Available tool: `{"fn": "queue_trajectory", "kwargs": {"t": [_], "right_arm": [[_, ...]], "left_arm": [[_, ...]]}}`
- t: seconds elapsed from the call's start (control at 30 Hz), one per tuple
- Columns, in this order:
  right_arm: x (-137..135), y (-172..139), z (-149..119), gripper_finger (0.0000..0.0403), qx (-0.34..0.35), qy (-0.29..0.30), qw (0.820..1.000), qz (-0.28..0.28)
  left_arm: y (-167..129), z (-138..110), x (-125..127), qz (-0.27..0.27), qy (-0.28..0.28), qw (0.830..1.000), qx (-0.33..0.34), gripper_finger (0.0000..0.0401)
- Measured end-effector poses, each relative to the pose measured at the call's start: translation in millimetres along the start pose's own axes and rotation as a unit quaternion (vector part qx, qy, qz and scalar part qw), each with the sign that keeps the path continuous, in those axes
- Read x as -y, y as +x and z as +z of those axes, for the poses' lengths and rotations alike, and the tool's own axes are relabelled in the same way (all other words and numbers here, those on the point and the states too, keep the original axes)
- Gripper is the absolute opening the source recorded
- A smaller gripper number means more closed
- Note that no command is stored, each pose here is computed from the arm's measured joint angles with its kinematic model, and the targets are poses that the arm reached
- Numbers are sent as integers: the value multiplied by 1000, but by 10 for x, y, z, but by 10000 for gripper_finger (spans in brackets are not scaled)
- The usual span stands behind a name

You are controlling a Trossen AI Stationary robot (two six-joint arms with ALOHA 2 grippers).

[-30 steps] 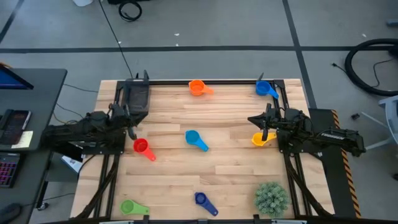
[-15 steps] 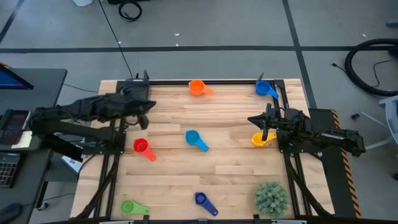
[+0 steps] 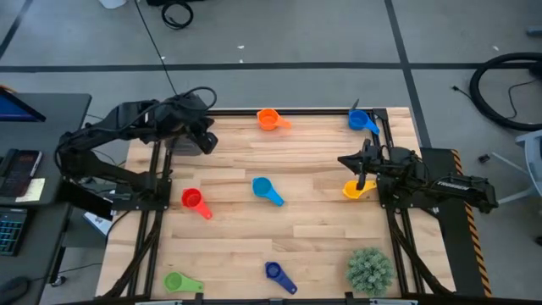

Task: Nest measuring cups in basket
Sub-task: Move the orange measuring cup to the center of the table

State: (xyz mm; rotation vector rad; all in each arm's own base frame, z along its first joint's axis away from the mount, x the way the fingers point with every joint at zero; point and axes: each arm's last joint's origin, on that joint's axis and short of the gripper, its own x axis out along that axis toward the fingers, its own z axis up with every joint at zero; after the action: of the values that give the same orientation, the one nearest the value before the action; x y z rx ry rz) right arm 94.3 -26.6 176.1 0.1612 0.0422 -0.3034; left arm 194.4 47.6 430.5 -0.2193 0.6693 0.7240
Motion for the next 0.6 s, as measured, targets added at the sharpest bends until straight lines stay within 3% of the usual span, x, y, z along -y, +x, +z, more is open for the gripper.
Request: {"fn": "queue_trajectory", "kwargs": {"t": [0.33,0.6], "right_arm": [[-56,-48,295,18,152,6,987,44],[-57,-54,313,18,162,19,986,45]], "left_arm": [[-3,-2,-2,0,-37,999,-1,9],[-3,-1,-2,0,-37,999,0,9]]}}
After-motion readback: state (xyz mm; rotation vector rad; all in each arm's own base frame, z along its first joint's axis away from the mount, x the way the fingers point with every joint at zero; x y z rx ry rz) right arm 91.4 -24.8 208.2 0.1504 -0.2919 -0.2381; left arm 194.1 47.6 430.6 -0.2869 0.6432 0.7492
